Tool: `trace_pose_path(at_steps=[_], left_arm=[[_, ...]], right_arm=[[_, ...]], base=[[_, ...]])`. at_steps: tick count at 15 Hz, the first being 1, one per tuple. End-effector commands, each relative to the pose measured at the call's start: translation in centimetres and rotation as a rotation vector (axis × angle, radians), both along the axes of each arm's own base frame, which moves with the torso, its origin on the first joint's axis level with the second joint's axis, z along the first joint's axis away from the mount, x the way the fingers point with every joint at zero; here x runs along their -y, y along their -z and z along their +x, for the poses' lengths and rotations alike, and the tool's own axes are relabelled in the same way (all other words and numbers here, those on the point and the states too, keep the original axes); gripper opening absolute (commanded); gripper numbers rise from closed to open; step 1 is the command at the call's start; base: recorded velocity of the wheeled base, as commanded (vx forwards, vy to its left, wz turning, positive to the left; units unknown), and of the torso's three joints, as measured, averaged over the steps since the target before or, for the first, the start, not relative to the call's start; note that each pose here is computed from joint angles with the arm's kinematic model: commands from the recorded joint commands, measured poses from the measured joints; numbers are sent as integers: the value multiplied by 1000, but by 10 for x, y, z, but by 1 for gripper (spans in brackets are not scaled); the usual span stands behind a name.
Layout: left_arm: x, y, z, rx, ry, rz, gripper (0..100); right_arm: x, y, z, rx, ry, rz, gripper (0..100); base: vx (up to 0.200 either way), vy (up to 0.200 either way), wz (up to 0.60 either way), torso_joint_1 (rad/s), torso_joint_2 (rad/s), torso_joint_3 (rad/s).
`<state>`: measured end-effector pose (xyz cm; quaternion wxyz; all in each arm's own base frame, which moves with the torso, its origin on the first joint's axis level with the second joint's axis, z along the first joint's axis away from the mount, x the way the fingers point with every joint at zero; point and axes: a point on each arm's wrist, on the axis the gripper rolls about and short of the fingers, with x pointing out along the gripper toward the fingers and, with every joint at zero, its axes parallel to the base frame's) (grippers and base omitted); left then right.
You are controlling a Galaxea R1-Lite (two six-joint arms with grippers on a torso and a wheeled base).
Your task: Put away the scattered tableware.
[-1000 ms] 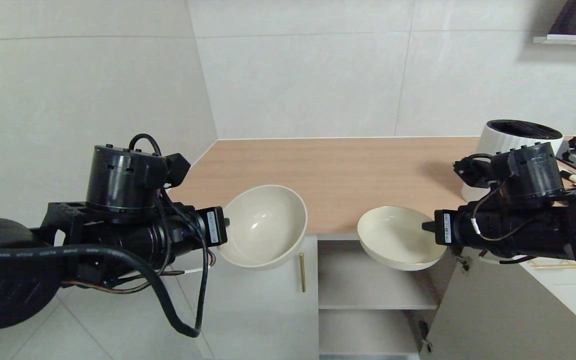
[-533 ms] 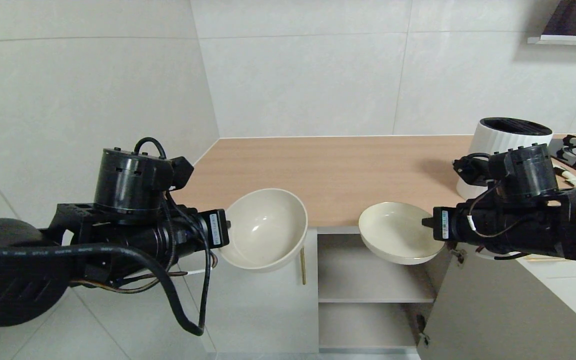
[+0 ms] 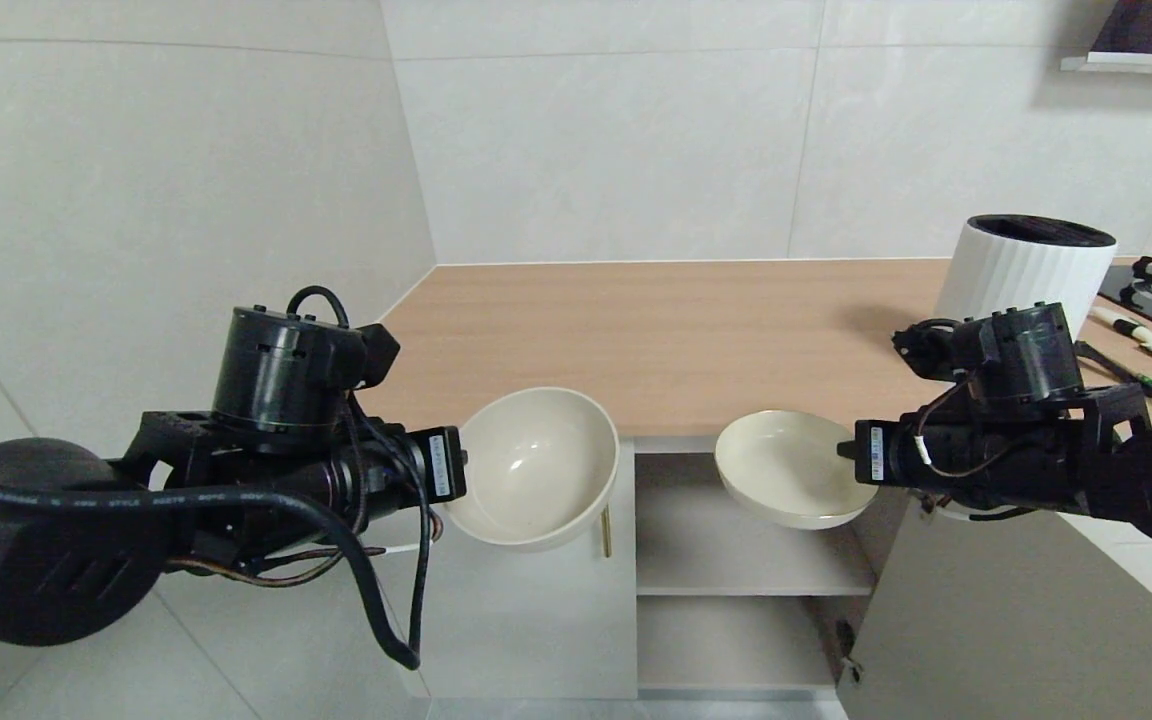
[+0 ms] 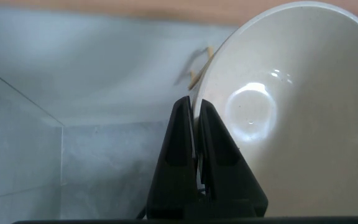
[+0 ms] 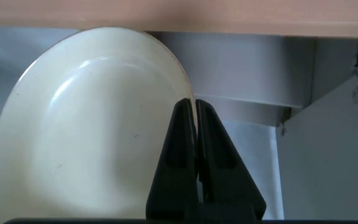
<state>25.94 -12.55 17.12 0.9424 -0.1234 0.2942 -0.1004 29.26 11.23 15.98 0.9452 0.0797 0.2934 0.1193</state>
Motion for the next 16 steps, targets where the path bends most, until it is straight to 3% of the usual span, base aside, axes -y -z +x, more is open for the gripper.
trace_pose_path(at_steps=[1, 16], left_arm=[[1, 4, 2, -11, -1, 5, 0], [1, 5, 3, -16, -1, 8, 0]], right_arm=[[-1, 5, 3, -13, 2, -5, 0], [-4, 19, 12, -29, 3, -12, 0]], base=[[0, 0, 0, -183, 471, 261], [0, 0, 0, -174, 465, 290]])
